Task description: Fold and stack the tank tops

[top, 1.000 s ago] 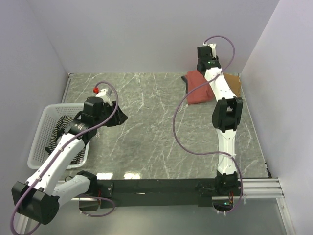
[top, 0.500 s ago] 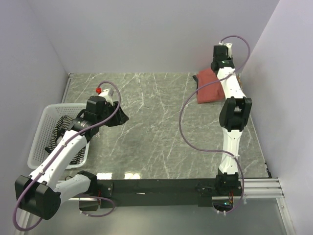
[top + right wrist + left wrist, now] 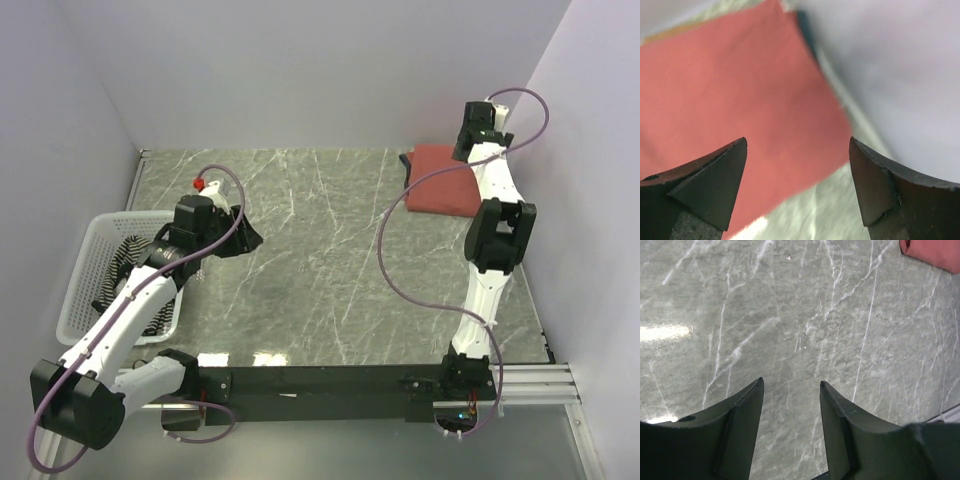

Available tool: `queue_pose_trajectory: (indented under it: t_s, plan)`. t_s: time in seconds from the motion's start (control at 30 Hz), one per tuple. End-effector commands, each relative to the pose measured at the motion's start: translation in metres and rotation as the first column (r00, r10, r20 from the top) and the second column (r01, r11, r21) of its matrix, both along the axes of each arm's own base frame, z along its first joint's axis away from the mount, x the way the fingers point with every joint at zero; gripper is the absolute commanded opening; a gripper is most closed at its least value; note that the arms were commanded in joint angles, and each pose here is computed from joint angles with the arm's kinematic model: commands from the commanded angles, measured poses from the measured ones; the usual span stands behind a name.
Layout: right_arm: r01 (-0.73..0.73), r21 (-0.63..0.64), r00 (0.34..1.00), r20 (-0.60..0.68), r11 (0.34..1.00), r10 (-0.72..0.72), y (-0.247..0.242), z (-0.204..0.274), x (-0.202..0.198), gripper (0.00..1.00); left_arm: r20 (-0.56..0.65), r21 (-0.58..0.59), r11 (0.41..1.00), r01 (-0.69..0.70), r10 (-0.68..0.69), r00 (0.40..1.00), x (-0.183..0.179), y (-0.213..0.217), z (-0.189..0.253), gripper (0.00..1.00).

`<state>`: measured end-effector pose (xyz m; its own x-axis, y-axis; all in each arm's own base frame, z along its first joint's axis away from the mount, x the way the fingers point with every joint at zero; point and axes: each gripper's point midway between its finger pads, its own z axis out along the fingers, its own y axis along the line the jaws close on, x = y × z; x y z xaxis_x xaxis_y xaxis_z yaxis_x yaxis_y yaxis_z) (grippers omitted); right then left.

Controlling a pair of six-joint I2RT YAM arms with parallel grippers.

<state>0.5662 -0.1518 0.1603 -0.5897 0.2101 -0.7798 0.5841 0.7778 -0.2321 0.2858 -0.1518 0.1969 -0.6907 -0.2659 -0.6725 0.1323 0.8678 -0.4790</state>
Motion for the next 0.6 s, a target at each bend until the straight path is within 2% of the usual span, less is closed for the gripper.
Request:
queue_pose_trajectory:
  t_s: [0.0,0.03,0.07,0.1,0.13,0.17,0.2,0.23,0.27,0.3,0.37,0.4,0.43,0.47,0.5,0.53,0.57]
  plan:
    - [-0.043,0.167,0.977,0.211,0.985,0.007,0.045,0.074,-0.023,0.89,0.078,-0.004,1.000,-0.030,0.030,0.997,0.007,0.008,0.019,0.55]
    - [-0.082,0.182,0.964,0.263,0.980,0.031,0.057,0.084,-0.023,0.89,0.079,-0.006,0.998,-0.056,0.057,0.995,0.010,0.013,0.019,0.55]
    - [-0.103,0.212,0.973,0.225,0.972,0.054,0.080,0.060,-0.038,0.90,0.084,-0.007,0.997,-0.082,0.082,0.993,0.011,0.016,0.021,0.55]
    - [-0.159,0.228,0.956,0.279,0.961,0.092,0.100,0.084,-0.051,0.90,0.083,-0.007,0.994,-0.107,0.107,0.991,0.012,0.020,0.023,0.56]
    - [-0.225,0.235,0.952,0.261,0.945,0.162,0.137,0.066,-0.062,0.90,0.085,0.001,0.984,-0.180,0.179,0.980,0.017,0.030,0.024,0.57]
    - [-0.245,0.235,0.947,0.266,0.941,0.180,0.155,0.066,-0.074,0.91,0.075,0.008,0.971,-0.239,0.238,0.968,0.018,0.039,0.024,0.57]
    - [-0.309,0.263,0.920,0.326,0.914,0.218,0.179,0.084,-0.089,0.90,0.075,0.005,0.954,-0.298,0.297,0.952,0.021,0.048,0.030,0.58]
    - [-0.351,0.271,0.910,0.324,0.896,0.258,0.199,0.064,-0.101,0.90,0.044,0.006,0.926,-0.378,0.377,0.925,0.020,0.062,0.028,0.58]
    - [-0.425,0.296,0.882,0.348,0.855,0.318,0.241,0.063,-0.115,0.91,0.053,0.033,0.873,-0.486,0.484,0.874,0.022,0.084,0.029,0.58]
    - [-0.490,0.303,0.847,0.388,0.817,0.364,0.262,0.072,-0.129,0.91,0.060,0.027,0.835,-0.549,0.547,0.835,0.023,0.097,0.037,0.58]
    - [-0.538,0.331,0.828,0.379,0.776,0.413,0.296,0.056,-0.151,0.91,0.035,0.043,0.701,-0.711,0.711,0.703,0.020,0.140,0.034,0.58]
    - [-0.599,0.345,0.791,0.391,0.722,0.470,0.327,0.057,-0.167,0.90,0.009,0.053,0.660,-0.750,0.750,0.661,0.018,0.153,0.029,0.59]
    - [-0.635,0.361,0.768,0.392,0.683,0.507,0.344,0.050,-0.178,0.90,-0.030,0.061,0.573,-0.817,0.819,0.573,0.013,0.180,0.022,0.58]
    - [-0.654,0.369,0.753,0.398,0.660,0.524,0.357,0.050,-0.186,0.91,-0.055,0.087,0.512,-0.854,0.859,0.509,0.011,0.197,0.013,0.58]
    - [-0.702,0.367,0.712,0.396,0.610,0.580,0.385,0.048,-0.202,0.91,-0.076,0.102,0.458,-0.883,0.889,0.452,0.007,0.212,0.005,0.58]
    - [-0.713,0.359,0.701,0.386,0.602,0.600,0.393,0.046,-0.208,0.91,-0.106,0.098,0.355,-0.930,0.932,0.345,0.000,0.239,-0.002,0.58]
    - [-0.723,0.357,0.691,0.373,0.591,0.620,0.402,0.042,-0.213,0.91,-0.118,0.090,0.318,-0.944,0.944,0.307,0.001,0.250,-0.007,0.58]
